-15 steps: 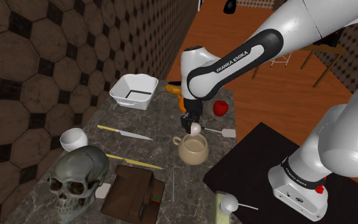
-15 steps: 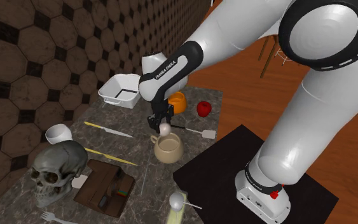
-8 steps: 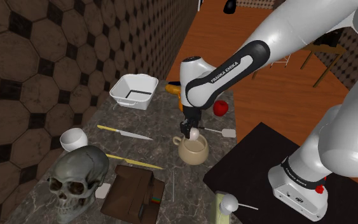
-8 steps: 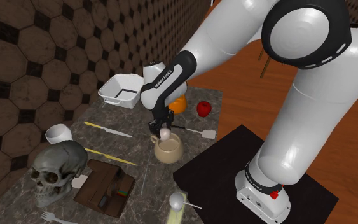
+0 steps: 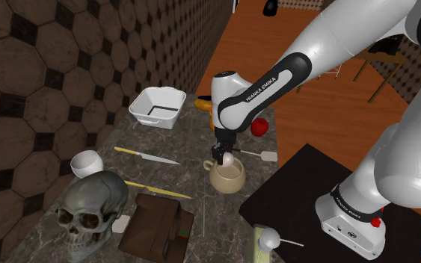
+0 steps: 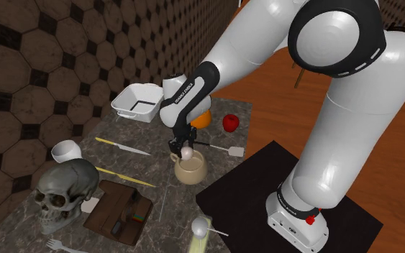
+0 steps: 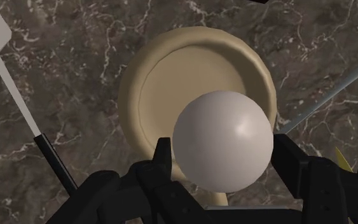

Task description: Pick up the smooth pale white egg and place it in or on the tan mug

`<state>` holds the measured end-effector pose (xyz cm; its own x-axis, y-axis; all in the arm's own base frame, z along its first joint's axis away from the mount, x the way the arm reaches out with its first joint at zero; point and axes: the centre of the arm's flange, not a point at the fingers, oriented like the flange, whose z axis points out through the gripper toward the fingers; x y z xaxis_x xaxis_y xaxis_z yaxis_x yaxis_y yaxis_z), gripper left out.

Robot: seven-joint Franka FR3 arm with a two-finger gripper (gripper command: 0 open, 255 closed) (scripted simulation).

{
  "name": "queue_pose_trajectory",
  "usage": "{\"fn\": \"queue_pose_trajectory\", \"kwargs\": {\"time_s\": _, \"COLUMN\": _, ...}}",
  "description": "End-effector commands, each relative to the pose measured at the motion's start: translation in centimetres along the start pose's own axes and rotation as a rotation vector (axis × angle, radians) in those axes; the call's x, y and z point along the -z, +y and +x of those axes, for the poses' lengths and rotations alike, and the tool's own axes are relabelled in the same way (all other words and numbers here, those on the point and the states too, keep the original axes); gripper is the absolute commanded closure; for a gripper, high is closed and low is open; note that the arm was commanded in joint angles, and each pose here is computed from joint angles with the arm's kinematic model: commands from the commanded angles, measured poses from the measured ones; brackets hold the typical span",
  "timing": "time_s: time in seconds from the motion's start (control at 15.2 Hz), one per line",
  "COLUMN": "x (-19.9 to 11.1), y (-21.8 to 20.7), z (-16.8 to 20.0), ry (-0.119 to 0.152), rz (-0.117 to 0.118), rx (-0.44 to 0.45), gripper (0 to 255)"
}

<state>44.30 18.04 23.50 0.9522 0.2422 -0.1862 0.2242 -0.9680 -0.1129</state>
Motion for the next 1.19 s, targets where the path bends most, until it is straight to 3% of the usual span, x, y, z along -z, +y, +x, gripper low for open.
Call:
{"fn": "queue_pose_trajectory", "kwargs": {"time_s": 0.0, "x": 0.0, "y": 0.0, "z": 0.0, "ry": 0.0, "rz": 0.0, "rx": 0.0, "gripper": 255}}
{"fn": "queue_pose_trajectory", "kwargs": {"time_s": 0.07, "x": 0.0, "y": 0.0, "z": 0.0, "ry": 0.0, "rz": 0.0, "rx": 0.0, "gripper": 0}}
{"fn": "queue_pose_trajectory", "kwargs": {"time_s": 0.4, "x": 0.0, "y": 0.0, "z": 0.0, "ry": 0.0, "rz": 0.0, "rx": 0.0, "gripper": 0}}
{"fn": "queue_pose_trajectory", "kwargs": {"time_s": 0.66, "x": 5.0, "y": 0.0, "z": 0.0, "ry": 0.0, "rz": 0.0, "rx": 0.0, "gripper": 0}}
{"fn": "queue_pose_trajectory", "kwargs": {"time_s": 1.12, "x": 5.0, "y": 0.0, "z": 0.0, "ry": 0.0, "rz": 0.0, "rx": 0.0, "gripper": 0}}
